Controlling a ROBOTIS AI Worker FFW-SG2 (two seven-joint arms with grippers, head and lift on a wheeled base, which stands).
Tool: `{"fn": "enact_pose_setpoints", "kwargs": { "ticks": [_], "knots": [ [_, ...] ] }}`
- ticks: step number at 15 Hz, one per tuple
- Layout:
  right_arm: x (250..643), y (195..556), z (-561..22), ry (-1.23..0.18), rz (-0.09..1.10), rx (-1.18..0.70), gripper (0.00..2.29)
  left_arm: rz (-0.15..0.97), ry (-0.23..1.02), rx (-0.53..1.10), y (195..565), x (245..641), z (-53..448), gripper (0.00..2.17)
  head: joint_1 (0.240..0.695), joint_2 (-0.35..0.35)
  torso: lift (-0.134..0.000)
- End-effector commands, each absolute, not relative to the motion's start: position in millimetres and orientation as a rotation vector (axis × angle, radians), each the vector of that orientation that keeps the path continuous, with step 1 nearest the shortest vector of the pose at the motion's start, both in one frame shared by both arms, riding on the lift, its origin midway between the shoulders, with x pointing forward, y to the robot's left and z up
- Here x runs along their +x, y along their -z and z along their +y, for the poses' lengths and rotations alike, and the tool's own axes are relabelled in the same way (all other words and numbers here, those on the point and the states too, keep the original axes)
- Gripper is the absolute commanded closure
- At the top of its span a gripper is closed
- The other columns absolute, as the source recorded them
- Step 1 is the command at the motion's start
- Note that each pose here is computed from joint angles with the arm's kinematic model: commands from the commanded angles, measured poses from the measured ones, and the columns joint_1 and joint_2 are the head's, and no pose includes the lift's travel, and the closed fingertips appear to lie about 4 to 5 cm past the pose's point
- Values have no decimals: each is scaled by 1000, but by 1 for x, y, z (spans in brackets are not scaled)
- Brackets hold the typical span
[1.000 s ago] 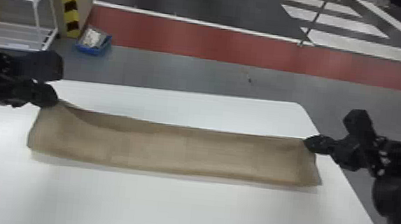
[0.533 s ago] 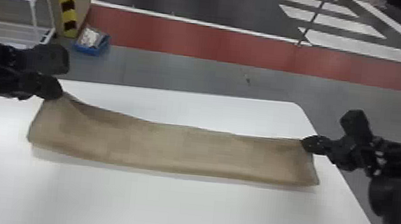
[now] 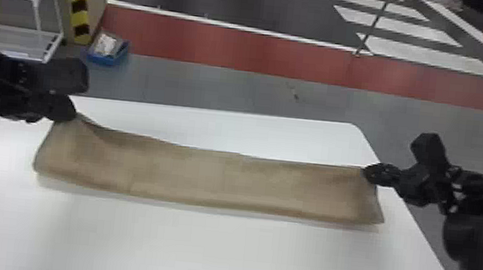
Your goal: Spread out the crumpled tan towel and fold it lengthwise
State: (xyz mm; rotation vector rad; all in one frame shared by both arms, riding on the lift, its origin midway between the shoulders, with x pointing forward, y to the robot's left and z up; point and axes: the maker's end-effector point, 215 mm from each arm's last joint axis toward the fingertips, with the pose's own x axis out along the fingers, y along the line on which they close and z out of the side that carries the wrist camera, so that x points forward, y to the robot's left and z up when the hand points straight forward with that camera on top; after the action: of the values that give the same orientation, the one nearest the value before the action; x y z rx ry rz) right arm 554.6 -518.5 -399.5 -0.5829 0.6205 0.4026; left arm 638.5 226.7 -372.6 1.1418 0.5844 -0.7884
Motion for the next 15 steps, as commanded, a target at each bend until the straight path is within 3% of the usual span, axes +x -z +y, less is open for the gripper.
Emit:
{"fn": "enact_pose_setpoints", "kwargs": {
  "ticks": [1, 15],
  "knots": [
    [557, 403, -521, -388, 630, -590, 1116, 585, 791, 1142, 376, 639, 223, 1372, 695, -260, -124],
    [571, 394, -538, -324, 635, -540, 1116, 607, 786, 1132, 385, 640, 231, 1376, 695, -266, -124]
  ]
}}
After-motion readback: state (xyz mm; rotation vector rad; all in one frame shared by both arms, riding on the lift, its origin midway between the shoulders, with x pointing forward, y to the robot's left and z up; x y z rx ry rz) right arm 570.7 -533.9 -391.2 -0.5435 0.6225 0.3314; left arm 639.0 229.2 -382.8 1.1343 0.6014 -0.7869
